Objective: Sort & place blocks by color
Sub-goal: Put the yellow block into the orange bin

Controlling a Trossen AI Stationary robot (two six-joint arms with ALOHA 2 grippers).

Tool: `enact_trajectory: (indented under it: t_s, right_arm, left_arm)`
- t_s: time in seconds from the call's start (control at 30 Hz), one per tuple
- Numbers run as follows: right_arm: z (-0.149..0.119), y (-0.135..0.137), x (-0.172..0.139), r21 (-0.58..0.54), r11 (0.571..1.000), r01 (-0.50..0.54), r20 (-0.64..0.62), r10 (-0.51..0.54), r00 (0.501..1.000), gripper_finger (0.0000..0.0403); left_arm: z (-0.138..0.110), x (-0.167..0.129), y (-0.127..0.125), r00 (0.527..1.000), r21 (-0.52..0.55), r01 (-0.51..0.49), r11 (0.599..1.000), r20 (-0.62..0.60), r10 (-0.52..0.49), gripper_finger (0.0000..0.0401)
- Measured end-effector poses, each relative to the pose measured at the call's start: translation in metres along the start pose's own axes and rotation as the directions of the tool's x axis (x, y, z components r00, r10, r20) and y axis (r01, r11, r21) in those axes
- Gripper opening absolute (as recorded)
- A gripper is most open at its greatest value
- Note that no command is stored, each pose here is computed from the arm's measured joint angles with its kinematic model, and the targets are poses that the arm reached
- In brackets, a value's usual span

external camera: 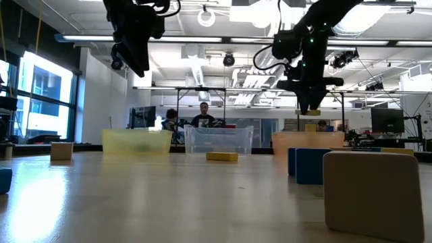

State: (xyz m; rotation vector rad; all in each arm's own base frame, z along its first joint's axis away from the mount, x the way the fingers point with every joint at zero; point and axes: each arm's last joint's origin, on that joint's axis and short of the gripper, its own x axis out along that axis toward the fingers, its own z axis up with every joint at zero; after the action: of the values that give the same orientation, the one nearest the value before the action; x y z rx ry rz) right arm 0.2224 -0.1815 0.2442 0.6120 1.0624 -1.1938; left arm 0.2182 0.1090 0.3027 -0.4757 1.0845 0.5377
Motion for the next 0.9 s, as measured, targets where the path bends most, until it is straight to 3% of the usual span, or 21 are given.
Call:
enact_trajectory:
  t_s: [0.33,0.5,0.9]
  right_arm:
    - [0.011,-0.026,0.009,0.034,0.995,0.096,-0.005,-0.096,0.995,0.0078]
    - [0.016,-0.035,0.013,0.054,0.995,0.084,-0.015,-0.083,0.996,0.0078]
    - [0.019,-0.023,0.041,0.018,0.997,0.076,-0.073,-0.074,0.995,0.0078]
  left_arm:
    - [0.0,0.0,0.0,1.0,0.0,-0.005,1.0,0.002,0.005,0.0174]
    - [0.0,0.0,0.001,0.999,-0.001,-0.046,0.999,0.012,0.046,0.0174]
    - [0.001,0.0,0.002,0.998,-0.001,-0.063,0.998,0.017,0.063,0.0174]
